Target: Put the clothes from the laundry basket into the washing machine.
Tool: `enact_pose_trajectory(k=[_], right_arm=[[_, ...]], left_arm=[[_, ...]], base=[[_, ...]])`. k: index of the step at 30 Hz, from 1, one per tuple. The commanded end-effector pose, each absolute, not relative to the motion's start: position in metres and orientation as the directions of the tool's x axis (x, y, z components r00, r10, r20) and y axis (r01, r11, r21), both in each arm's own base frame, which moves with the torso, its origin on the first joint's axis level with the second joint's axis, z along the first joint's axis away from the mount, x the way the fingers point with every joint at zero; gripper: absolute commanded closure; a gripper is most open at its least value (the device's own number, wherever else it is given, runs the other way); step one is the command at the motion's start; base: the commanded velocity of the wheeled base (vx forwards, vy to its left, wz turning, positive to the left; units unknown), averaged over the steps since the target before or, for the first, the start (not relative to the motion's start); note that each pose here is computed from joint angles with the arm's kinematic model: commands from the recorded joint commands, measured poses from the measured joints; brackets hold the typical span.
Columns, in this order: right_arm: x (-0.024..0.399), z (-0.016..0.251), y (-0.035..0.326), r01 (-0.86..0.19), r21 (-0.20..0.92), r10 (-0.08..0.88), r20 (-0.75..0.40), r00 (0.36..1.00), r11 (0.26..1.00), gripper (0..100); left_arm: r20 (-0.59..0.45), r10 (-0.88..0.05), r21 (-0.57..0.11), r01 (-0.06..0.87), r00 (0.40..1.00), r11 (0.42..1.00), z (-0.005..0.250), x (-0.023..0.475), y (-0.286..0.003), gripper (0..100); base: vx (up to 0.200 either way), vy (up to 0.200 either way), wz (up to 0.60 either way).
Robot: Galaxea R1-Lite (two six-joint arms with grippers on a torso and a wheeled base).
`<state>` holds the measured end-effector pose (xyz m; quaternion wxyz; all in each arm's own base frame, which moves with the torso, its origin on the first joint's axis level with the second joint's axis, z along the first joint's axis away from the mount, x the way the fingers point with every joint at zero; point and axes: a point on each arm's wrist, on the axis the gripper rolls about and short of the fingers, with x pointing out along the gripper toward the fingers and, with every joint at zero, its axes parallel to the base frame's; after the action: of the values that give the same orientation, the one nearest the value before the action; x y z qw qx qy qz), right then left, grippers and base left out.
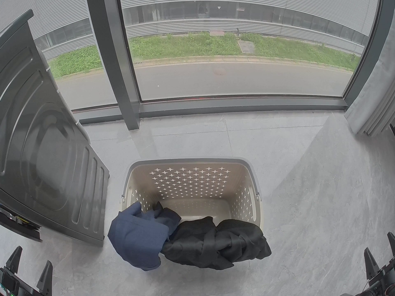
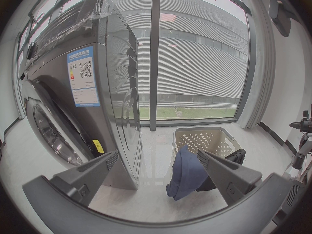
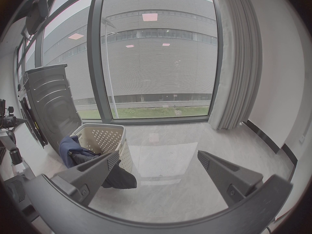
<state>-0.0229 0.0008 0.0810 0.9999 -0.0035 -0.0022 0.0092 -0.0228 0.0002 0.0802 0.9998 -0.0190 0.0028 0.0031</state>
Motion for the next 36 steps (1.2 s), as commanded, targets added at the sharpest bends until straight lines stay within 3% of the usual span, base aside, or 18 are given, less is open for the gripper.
enact_pose_trajectory(k=[1,16,22,36], right_arm=[[-0.0217,0.0766,0.0008,-0.018,-0.007,0.018,-0.011,1.000,1.000,0],[-0.0217,0.0766,0.0008,-0.018,-0.007,0.018,-0.011,1.000,1.000,0],[-0.0217,0.0766,0.0008,-0.018,-0.007,0.018,-0.011,1.000,1.000,0],[-0.0217,0.0766,0.0008,-0.018,-0.007,0.018,-0.011,1.000,1.000,0]], left_arm=[[-0.012,0.008,-0.038,-0.008,1.000,0.999,0.0759,-0.0223,0.0002,0],[-0.012,0.006,-0.038,-0.007,1.000,0.999,0.0759,-0.0223,0.0001,0],[-0.012,0.006,-0.038,-0.007,1.000,0.999,0.0759,-0.0223,0.0001,0],[-0.011,0.006,-0.038,-0.007,1.000,0.999,0.0759,-0.0225,0.0002,0]], base=[[0.000,0.000,0.00],[0.000,0.000,0.00],[0.200,0.000,0.00],[0.000,0.043,0.00]])
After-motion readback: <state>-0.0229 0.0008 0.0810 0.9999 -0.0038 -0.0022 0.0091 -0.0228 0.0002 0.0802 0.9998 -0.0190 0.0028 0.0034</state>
